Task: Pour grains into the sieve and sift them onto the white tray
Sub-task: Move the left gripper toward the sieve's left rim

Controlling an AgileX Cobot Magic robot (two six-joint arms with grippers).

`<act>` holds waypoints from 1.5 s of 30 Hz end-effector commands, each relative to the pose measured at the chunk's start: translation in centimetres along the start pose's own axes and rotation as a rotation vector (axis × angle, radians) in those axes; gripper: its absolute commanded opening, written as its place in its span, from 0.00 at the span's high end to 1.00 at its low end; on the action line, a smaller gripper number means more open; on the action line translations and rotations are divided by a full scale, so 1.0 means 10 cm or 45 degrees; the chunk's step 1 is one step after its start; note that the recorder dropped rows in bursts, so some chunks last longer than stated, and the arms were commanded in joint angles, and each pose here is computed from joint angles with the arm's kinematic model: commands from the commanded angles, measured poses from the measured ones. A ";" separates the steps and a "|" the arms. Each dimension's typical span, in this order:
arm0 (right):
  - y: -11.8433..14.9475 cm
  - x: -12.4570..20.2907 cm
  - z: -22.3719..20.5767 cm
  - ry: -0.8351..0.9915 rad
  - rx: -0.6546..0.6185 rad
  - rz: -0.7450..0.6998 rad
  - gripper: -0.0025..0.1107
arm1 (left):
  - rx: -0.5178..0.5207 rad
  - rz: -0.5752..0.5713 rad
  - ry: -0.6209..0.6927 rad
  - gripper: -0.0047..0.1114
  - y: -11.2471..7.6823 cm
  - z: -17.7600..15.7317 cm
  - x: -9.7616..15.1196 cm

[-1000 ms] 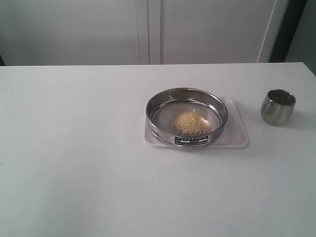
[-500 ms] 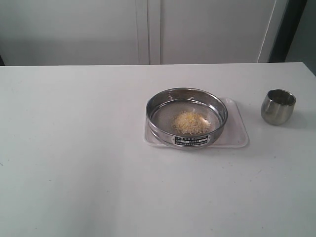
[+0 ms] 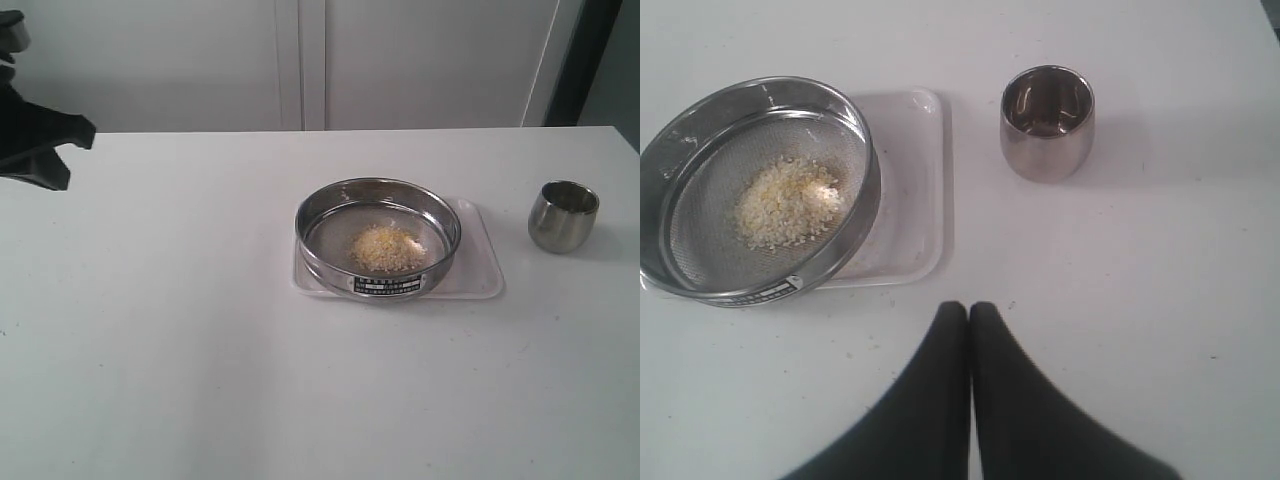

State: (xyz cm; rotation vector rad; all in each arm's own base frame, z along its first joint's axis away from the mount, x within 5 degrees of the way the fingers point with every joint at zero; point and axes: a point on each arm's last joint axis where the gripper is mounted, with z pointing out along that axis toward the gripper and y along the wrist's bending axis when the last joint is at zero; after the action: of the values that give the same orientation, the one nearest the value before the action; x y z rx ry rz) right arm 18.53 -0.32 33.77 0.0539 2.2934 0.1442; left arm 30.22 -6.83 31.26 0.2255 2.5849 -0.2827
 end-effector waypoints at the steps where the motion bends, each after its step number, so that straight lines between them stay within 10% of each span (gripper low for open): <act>1: -0.01 -0.01 0.00 -0.014 0.006 -0.003 0.98 | 0.048 0.003 0.013 0.96 -0.19 0.24 -0.17; 45: -0.01 -0.01 0.00 -0.018 0.005 -0.001 0.98 | 0.235 0.076 0.148 0.85 -1.47 1.65 -0.89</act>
State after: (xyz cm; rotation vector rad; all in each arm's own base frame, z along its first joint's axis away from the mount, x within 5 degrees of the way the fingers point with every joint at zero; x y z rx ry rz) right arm 18.53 -0.32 33.77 0.0539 2.2934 0.1442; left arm 42.96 -25.31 24.35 0.3887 2.6440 -0.4794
